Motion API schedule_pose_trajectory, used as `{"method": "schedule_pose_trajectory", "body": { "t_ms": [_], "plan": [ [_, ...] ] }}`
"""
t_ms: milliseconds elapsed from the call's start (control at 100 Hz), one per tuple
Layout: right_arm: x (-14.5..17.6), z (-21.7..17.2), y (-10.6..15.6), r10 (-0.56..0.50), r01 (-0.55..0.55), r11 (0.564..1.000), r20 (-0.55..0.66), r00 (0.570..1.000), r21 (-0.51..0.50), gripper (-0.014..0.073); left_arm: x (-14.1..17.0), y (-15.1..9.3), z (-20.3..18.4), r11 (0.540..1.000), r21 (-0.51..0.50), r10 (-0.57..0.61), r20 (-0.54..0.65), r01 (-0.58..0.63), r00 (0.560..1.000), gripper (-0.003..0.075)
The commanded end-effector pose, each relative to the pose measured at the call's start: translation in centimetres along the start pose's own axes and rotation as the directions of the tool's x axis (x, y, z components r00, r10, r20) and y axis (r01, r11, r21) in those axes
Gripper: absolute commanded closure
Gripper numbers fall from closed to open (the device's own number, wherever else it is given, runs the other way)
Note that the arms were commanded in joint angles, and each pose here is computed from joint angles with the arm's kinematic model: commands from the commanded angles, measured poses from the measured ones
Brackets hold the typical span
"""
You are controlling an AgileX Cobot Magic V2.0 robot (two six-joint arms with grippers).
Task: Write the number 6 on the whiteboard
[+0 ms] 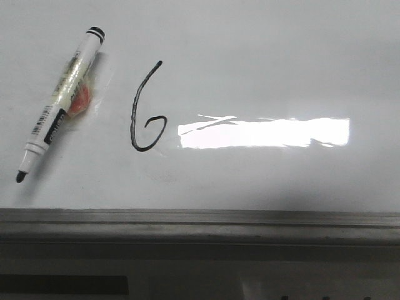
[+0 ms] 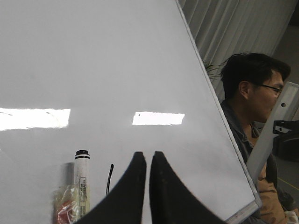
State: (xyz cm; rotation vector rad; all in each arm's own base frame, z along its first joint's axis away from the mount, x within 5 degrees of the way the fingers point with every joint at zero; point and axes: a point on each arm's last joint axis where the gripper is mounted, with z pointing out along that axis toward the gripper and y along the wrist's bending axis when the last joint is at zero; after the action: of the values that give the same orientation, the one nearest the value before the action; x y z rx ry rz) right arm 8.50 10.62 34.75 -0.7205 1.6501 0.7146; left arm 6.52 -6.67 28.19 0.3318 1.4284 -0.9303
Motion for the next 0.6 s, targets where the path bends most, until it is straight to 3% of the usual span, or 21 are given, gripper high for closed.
{"method": "schedule_pose_trajectory", "body": {
  "t_ms": [0,280,590],
  "plan": [
    [-0.2,-2.5,-0.1,-0.048,0.046,0.999,0.179,0.983,0.016,0.0657,-0.8,0.0,-1.0,0.999,0.018,0.026,0.105,-0.028,0.994,0.0741],
    [2.9,-6.1,-0.3,-0.049,0.047,0.999,0.264,0.963,0.013,0.0659,-0.1,0.3,-2.4,0.999,0.03,0.02,0.148,-0.025,0.989,0.0741],
    [3.3,-6.3,-0.3,-0.049,0.047,0.999,0.267,0.963,0.013,0.0659,0.1,0.4,-2.4,0.999,0.028,0.021,0.141,-0.026,0.99,0.0741]
  ]
}}
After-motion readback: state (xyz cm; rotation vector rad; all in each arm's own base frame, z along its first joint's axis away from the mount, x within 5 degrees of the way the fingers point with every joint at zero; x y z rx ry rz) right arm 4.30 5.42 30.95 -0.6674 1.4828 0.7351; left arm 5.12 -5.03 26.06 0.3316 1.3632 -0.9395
